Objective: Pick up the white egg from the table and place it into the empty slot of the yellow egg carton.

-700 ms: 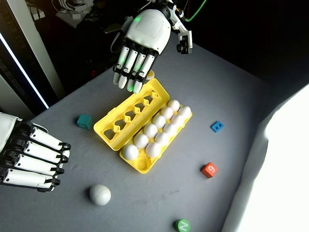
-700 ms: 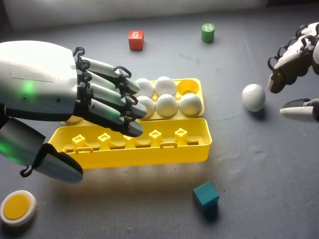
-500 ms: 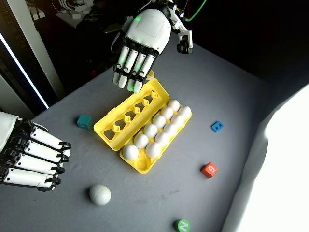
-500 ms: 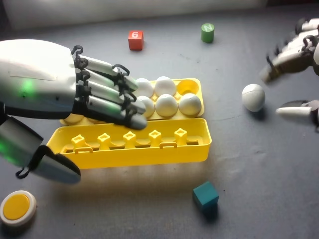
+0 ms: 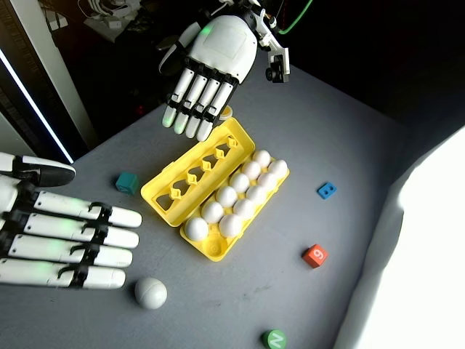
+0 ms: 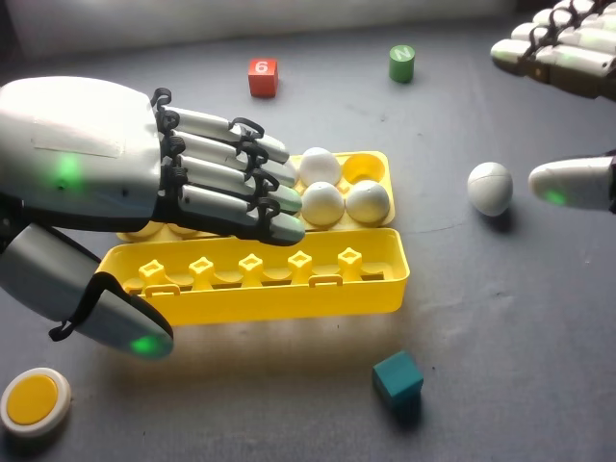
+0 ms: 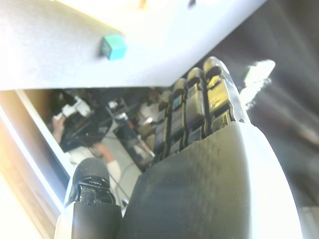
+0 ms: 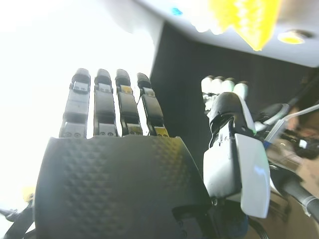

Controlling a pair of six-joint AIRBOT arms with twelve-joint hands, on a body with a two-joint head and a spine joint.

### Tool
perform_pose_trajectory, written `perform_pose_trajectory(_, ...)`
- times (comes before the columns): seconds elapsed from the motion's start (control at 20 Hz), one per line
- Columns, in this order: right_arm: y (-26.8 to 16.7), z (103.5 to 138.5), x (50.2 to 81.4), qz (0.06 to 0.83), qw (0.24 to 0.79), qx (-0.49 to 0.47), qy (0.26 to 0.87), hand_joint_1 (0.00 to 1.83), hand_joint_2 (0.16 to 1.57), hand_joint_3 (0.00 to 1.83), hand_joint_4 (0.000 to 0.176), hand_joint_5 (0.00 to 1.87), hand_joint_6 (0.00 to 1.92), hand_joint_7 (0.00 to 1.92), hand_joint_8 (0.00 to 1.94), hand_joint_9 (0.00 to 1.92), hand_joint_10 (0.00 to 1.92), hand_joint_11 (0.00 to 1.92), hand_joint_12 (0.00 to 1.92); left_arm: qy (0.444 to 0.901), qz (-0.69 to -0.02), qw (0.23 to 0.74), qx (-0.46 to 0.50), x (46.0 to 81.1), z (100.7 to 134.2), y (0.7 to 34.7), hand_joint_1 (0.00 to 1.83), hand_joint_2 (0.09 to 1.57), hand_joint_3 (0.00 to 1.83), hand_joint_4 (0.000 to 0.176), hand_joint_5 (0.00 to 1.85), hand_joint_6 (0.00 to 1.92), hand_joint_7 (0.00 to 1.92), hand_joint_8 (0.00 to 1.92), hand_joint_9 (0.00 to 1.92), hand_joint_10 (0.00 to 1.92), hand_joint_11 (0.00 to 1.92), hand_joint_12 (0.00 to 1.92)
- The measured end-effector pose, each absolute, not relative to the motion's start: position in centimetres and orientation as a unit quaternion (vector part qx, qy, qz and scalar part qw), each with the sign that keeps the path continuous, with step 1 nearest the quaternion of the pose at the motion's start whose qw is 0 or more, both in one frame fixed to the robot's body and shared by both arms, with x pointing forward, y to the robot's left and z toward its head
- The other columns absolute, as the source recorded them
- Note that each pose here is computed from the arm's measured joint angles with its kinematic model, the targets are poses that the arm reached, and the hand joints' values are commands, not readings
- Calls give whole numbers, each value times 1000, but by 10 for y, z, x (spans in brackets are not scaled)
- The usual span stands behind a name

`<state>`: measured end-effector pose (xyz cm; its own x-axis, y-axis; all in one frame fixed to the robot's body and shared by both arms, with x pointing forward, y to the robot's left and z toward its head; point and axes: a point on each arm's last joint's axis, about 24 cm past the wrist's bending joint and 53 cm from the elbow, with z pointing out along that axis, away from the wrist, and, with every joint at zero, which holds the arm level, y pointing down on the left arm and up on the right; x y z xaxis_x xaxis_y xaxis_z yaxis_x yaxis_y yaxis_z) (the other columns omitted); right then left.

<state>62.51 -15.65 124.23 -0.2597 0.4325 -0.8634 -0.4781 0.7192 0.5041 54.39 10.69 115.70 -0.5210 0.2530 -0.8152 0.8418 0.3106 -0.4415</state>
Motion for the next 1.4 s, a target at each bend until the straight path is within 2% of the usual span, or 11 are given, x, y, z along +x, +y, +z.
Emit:
perform_pose_trajectory(0.15, -158, 1237, 639, 368, 606, -14, 705, 128, 1039, 0, 0, 20, 0, 0, 0, 0, 0, 4, 3, 745, -454, 321, 369, 544, 1155, 108, 0, 1185, 0, 0, 157, 1, 144, 2, 99, 0, 0, 153)
perform_pose_trajectory(0.25, -153, 1231, 655, 366, 596, -11, 714, 137, 973, 0, 19, 31, 3, 0, 0, 0, 0, 41, 27, 746, -451, 320, 371, 544, 1154, 109, 0, 1182, 0, 0, 146, 0, 127, 0, 82, 0, 0, 116)
perform_pose_trajectory(0.35, -145, 1221, 672, 365, 582, -8, 727, 188, 896, 0, 64, 87, 6, 0, 0, 0, 0, 41, 43, 748, -447, 319, 374, 545, 1152, 110, 0, 1180, 0, 0, 121, 0, 112, 0, 79, 0, 0, 113)
perform_pose_trajectory(0.45, -139, 1203, 686, 355, 567, -10, 743, 227, 863, 0, 82, 144, 20, 0, 0, 0, 0, 42, 52, 747, -446, 320, 375, 545, 1153, 110, 0, 1180, 0, 0, 109, 1, 99, 1, 66, 0, 0, 75)
perform_pose_trajectory(0.65, -136, 1187, 714, 338, 570, -13, 749, 269, 816, 0, 78, 299, 14, 0, 0, 0, 0, 23, 12, 746, -443, 322, 378, 546, 1154, 110, 0, 1181, 1, 0, 89, 0, 88, 0, 55, 0, 1, 47)
perform_pose_trajectory(0.7, -136, 1184, 718, 335, 572, -14, 749, 334, 780, 0, 76, 430, 19, 0, 0, 0, 0, 20, 17, 746, -443, 321, 379, 545, 1153, 110, 0, 1185, 2, 0, 105, 6, 101, 5, 65, 4, 2, 48)
perform_pose_trajectory(0.85, -130, 1177, 729, 331, 574, -17, 749, 519, 764, 0, 48, 484, 16, 0, 0, 0, 0, 1, 3, 747, -440, 320, 382, 545, 1152, 110, 0, 1181, 0, 0, 119, 9, 104, 5, 69, 4, 13, 57)
perform_pose_trajectory(1.05, -120, 1173, 740, 334, 579, -18, 744, 632, 789, 0, 85, 673, 35, 0, 0, 0, 0, 2, 1, 747, -441, 320, 382, 545, 1152, 110, 0, 1177, 0, 0, 110, 5, 106, 5, 79, 6, 16, 67)
perform_pose_trajectory(1.15, -120, 1171, 745, 328, 583, -21, 743, 696, 765, 0, 63, 744, 19, 0, 0, 0, 0, 0, 0, 746, -441, 320, 383, 545, 1152, 110, 0, 1181, 1, 0, 111, 4, 106, 4, 72, 2, 6, 66)
perform_pose_trajectory(1.3, -123, 1168, 756, 324, 586, -5, 743, 706, 769, 0, 75, 791, 28, 0, 0, 0, 0, 0, 0, 746, -440, 318, 386, 544, 1151, 108, 0, 1181, 0, 0, 133, 10, 125, 9, 95, 9, 25, 83)
perform_pose_trajectory(1.4, -126, 1164, 759, 315, 591, -8, 743, 774, 754, 0, 52, 874, 21, 0, 0, 0, 0, 0, 0, 746, -439, 318, 386, 544, 1150, 108, 0, 1183, 0, 0, 147, 5, 141, 6, 113, 3, 4, 166)
